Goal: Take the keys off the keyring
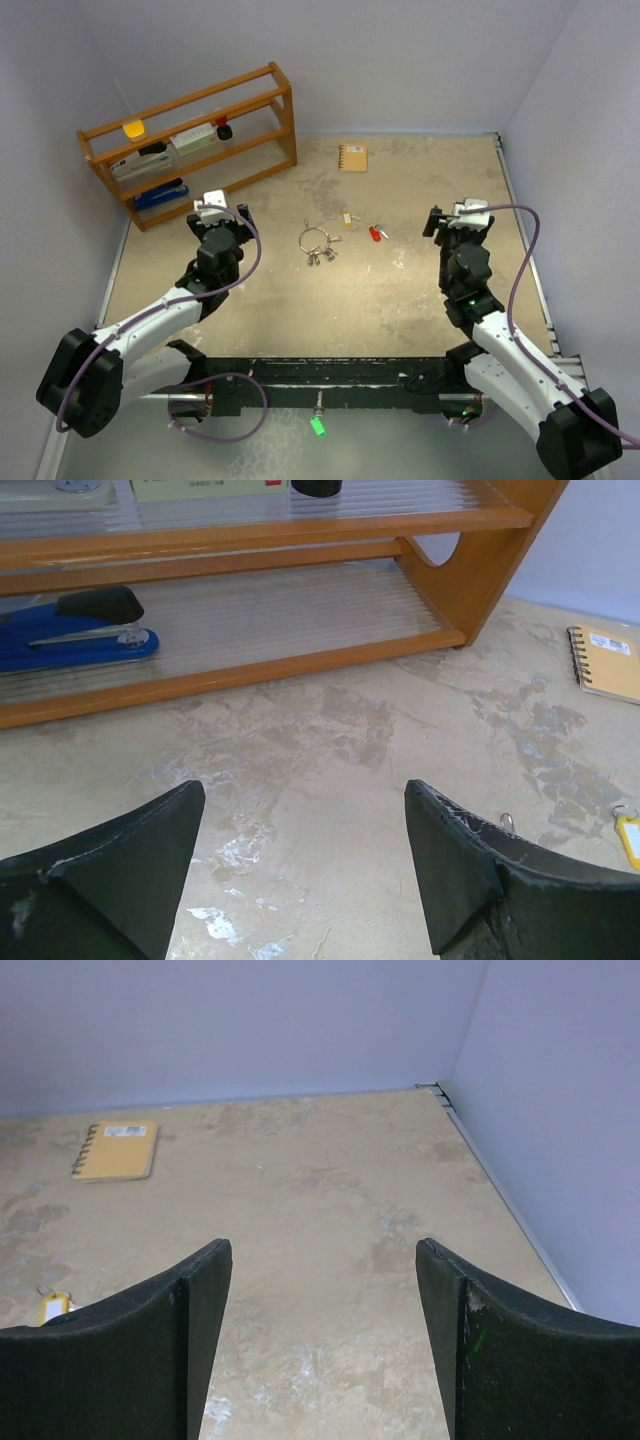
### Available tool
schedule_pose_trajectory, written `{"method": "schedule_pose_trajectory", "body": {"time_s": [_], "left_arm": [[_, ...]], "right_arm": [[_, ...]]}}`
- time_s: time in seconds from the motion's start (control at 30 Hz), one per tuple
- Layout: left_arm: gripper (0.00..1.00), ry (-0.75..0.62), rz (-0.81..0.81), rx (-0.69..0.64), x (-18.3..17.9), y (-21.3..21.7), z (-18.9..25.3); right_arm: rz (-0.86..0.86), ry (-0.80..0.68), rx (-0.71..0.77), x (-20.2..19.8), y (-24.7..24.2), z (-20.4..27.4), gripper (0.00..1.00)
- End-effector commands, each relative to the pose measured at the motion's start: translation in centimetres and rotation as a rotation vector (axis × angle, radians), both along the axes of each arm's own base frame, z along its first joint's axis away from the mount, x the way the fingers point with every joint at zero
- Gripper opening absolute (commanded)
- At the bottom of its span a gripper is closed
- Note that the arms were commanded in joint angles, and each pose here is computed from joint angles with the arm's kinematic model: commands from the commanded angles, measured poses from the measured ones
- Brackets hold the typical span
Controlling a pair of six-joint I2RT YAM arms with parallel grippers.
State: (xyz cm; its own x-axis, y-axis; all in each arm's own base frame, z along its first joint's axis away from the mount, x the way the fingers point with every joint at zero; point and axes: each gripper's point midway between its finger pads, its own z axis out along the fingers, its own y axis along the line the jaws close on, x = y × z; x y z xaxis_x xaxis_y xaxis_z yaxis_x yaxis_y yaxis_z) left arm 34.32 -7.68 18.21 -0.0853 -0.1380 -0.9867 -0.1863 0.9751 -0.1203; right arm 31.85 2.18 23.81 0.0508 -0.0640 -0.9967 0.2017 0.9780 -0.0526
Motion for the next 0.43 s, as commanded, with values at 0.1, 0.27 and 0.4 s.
{"method": "schedule_pose_trajectory", "body": {"time_s": [0.1,0.27,0.4], "left_arm": [[0.79,-0.015,0.062,0.022,-1.2,1.8,0.5],[0.79,-0.030,0.098,0.021,-2.2,3.0,0.5],[0.80,-0.023,0.104,0.029,-2.4,3.2,0.4]], "right_arm": [[-0.105,-0.115,0.080,-1.5,-2.1,1.3,0.78],[-0.118,-0.117,0.084,-1.7,-2.4,1.1,0.78],[-0.132,-0.111,0.089,-1.7,-2.6,0.9,0.79]]}}
